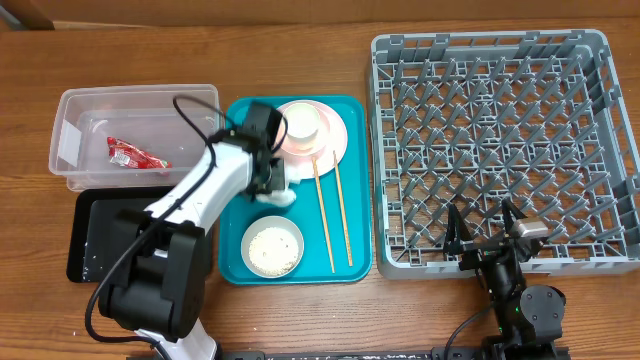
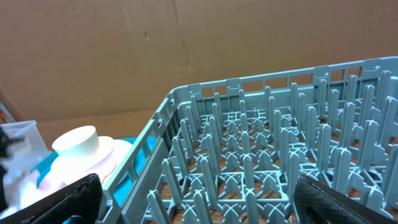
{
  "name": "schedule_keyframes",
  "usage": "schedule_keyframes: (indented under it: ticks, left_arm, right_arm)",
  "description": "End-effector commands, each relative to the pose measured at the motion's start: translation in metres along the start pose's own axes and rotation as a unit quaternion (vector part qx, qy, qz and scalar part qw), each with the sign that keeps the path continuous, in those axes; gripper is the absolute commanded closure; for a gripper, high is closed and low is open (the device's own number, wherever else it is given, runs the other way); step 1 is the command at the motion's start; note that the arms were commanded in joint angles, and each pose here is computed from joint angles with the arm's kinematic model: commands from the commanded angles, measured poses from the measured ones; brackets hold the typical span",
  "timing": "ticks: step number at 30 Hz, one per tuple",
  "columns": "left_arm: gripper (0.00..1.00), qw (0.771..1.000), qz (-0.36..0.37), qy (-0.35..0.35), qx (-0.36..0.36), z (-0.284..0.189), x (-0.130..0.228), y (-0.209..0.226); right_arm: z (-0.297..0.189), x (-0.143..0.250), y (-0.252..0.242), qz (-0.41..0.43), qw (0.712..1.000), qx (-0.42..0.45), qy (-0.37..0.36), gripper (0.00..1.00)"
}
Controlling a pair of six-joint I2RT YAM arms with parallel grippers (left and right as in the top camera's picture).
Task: Sort waste into correct bins and load items into the dishwasher
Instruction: 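Carry the tissue with the left gripper and release it into the clear bin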
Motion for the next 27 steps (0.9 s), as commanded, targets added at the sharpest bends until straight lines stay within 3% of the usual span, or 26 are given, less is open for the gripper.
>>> schedule_keyframes:
  ticks: [1, 5, 11, 20, 27]
  left_arm:
    - [0.96, 0.998, -0.009, -0.059, 0.017, -0.045, -0.041, -0.011]
    - [0.96, 0.994, -0.027, -0.105, 0.024, -0.093, -0.073, -0.006]
    - [0.96, 0.984, -0.092, -0.154, -0.014, -0.127, -0.105, 0.044]
    - [0.96, 0.969, -0.216, -0.094, -0.069, -0.087, -0.103, 0.146]
    - [0.96, 0.966, -0.242, -0.033, -0.082, -0.034, -0.097, 0.172]
  right_arm:
    - [0.0, 0.002, 0.0, 0.001, 1.0, 0.0, -0.003, 0.0]
    - [0.0, 0.002, 0.0, 0.001, 1.0, 0.0, -0.003, 0.0]
    - [0.0, 0.002, 0.0, 0.001, 1.0, 0.0, -0.003, 0.0]
    - [0.0, 0.002, 0.0, 0.001, 1.0, 0.0, -0.003, 0.0]
    - [0.0, 0.002, 0.0, 0.001, 1.0, 0.0, -0.003, 0.0]
Point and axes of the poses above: each gripper's point midway between its finger pads, its own z axis out along the fingers, its own y axis along the line the jaws close on, x = y × z, the point moved 8 cm from there along -z, back along the fingers, and after that the axes turned 4 degrees about -z, right-handed, at the moved point
